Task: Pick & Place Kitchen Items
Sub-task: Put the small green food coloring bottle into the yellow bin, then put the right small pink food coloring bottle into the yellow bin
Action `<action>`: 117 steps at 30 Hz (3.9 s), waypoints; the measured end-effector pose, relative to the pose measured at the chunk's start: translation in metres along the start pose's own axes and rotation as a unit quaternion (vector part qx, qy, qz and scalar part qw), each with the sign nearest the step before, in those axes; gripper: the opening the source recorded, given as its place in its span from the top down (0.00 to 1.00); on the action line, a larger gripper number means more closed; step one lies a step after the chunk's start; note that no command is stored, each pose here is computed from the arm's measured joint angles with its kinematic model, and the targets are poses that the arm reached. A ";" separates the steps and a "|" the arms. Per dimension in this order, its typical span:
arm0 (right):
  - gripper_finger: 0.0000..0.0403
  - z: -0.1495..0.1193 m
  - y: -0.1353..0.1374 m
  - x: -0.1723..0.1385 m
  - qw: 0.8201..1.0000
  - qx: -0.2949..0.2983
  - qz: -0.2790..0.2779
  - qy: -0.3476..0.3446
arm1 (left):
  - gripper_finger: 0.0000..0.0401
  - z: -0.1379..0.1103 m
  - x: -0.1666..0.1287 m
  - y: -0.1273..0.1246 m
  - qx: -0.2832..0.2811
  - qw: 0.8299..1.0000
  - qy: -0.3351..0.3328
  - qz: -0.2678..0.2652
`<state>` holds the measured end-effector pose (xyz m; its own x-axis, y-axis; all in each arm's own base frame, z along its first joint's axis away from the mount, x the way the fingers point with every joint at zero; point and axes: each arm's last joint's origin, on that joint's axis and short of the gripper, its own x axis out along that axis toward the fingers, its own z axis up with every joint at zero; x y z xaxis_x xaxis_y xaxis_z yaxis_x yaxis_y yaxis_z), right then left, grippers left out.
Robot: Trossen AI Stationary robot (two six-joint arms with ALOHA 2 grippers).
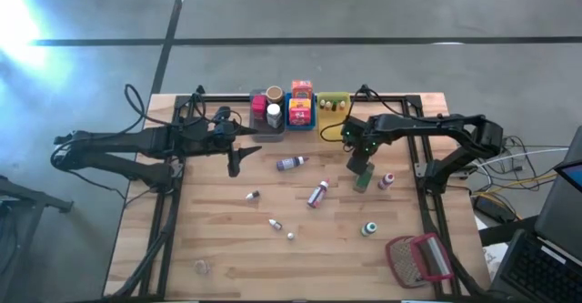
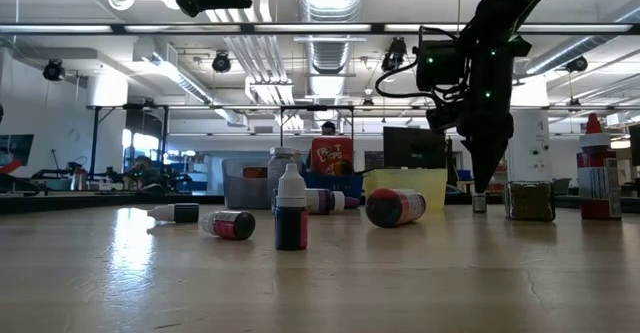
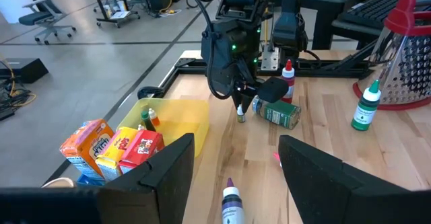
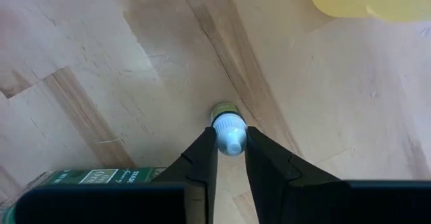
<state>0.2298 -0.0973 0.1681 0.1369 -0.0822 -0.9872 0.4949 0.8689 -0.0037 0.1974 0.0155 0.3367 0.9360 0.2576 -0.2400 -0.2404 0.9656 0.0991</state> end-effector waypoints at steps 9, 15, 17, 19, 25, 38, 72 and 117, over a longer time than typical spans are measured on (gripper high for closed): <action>0.86 0.016 0.001 -0.027 1.000 -0.018 -0.014 -0.005 | 0.44 0.000 0.000 0.000 0.000 1.000 0.000 0.000; 0.86 0.033 0.002 -0.060 0.999 -0.044 -0.013 -0.021 | 0.44 0.000 0.000 0.000 0.000 1.000 0.000 0.000; 0.85 0.041 0.003 -0.074 0.998 -0.047 -0.009 -0.040 | 0.44 0.000 0.000 0.000 0.000 1.000 0.000 0.000; 0.85 0.048 0.003 -0.087 0.996 -0.058 -0.007 -0.063 | 0.44 0.000 0.000 0.000 0.000 1.000 0.000 0.000; 0.85 0.073 -0.011 -0.116 0.990 -0.079 -0.015 -0.118 | 0.44 0.000 0.000 0.000 0.000 1.000 0.000 0.000; 0.85 0.119 -0.075 -0.070 0.997 -0.059 -0.006 -0.049 | 0.44 0.000 0.000 0.000 0.000 1.000 0.000 0.000; 0.85 0.136 -0.127 0.003 0.999 -0.037 -0.015 -0.029 | 0.44 0.000 0.000 0.000 0.000 1.000 0.000 0.000; 0.67 0.133 -0.139 0.012 0.998 -0.024 -0.027 -0.047 | 0.44 0.000 0.000 0.000 0.000 1.000 0.000 0.000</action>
<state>0.2766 -0.2835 0.1782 0.1933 -0.1728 -0.9658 0.4625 0.8842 -0.0656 0.1974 0.0154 0.3366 0.9360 0.2573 -0.2403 -0.2400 0.9657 0.0993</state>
